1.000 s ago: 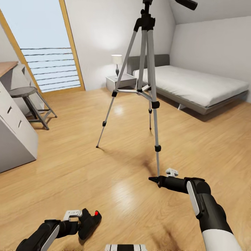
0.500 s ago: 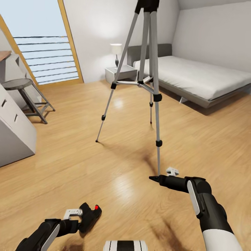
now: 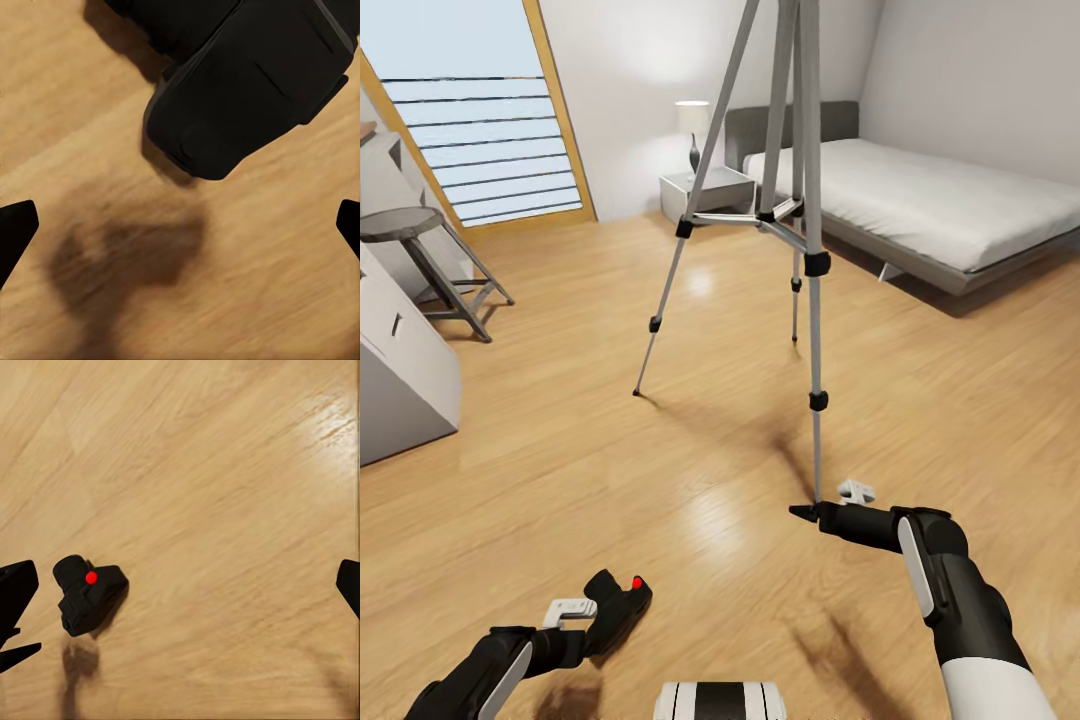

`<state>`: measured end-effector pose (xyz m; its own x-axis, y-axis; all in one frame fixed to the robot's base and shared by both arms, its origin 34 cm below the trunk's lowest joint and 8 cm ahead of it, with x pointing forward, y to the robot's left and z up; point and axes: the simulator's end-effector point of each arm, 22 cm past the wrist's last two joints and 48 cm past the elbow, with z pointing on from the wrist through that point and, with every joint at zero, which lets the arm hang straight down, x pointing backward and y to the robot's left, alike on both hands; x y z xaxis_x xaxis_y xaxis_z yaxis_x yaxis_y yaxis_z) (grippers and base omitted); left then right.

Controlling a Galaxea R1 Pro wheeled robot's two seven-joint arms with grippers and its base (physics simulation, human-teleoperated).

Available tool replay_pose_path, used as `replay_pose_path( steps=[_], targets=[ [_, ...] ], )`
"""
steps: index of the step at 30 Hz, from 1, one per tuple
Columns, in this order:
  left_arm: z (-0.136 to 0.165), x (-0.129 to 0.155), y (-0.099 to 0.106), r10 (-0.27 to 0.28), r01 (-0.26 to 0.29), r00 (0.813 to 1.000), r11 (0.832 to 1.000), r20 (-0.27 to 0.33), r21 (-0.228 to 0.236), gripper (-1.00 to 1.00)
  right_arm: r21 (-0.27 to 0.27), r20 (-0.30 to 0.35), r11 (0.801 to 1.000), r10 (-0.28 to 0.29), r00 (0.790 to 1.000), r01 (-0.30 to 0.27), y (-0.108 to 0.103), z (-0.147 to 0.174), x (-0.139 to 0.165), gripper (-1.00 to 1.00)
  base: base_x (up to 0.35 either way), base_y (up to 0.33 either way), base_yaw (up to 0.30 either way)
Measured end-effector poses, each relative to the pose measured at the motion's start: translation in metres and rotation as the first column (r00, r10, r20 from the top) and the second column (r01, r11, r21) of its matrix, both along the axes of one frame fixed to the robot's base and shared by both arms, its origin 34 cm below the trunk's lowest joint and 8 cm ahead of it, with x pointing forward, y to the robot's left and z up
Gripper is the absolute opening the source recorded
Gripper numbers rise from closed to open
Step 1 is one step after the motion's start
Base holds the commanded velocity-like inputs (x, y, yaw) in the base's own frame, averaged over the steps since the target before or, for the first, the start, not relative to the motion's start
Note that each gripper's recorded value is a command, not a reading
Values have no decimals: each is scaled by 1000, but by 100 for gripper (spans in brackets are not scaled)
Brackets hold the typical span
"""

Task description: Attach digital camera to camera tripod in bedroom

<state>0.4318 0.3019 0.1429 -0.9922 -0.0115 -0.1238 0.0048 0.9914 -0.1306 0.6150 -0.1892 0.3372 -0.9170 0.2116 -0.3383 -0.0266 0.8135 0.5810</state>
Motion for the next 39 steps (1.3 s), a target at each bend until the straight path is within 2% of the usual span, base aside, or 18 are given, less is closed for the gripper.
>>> replay_pose_path(
  steps=[10, 16, 19, 20, 26, 32, 39],
  targets=[
    [0, 1, 2, -9, 9, 1000, 1000, 3, 9, 100, -22, -6, 1000, 4, 1000, -4, -3, -3, -2, 100, 0, 0, -131],
    [0, 0, 10, -43, 43, 999, 998, 1, 44, 100, -25, -4, 1000, 4, 1000, -4, -4, -3, -1, 100, 0, 0, -115],
    [-1, 0, 16, -108, 108, 994, 990, 1, 89, 100, -27, 0, 1000, 4, 1000, -4, -4, -3, 0, 100, 0, 0, -31],
    [-2, -1, 21, -145, 144, 989, 983, 1, 116, 100, -27, 1, 1000, 4, 1000, -4, -4, -3, 0, 100, 0, 0, -16],
    [-3, 3, 34, -260, 252, 965, 949, 18, 191, 100, -29, 3, 1000, 4, 1000, -4, -4, -3, 0, 100, 0, 0, -8],
    [-3, 9, 39, -310, 293, 950, 931, 44, 219, 100, -29, 2, 1000, 4, 1000, -3, -5, -4, 0, 100, 0, 0, -1],
    [0, 15, 38, -328, 307, 943, 924, 61, 227, 100, -28, -2, 1000, 3, 1000, -3, -5, -6, -1, 100, 0, 0, 0]
  ],
)
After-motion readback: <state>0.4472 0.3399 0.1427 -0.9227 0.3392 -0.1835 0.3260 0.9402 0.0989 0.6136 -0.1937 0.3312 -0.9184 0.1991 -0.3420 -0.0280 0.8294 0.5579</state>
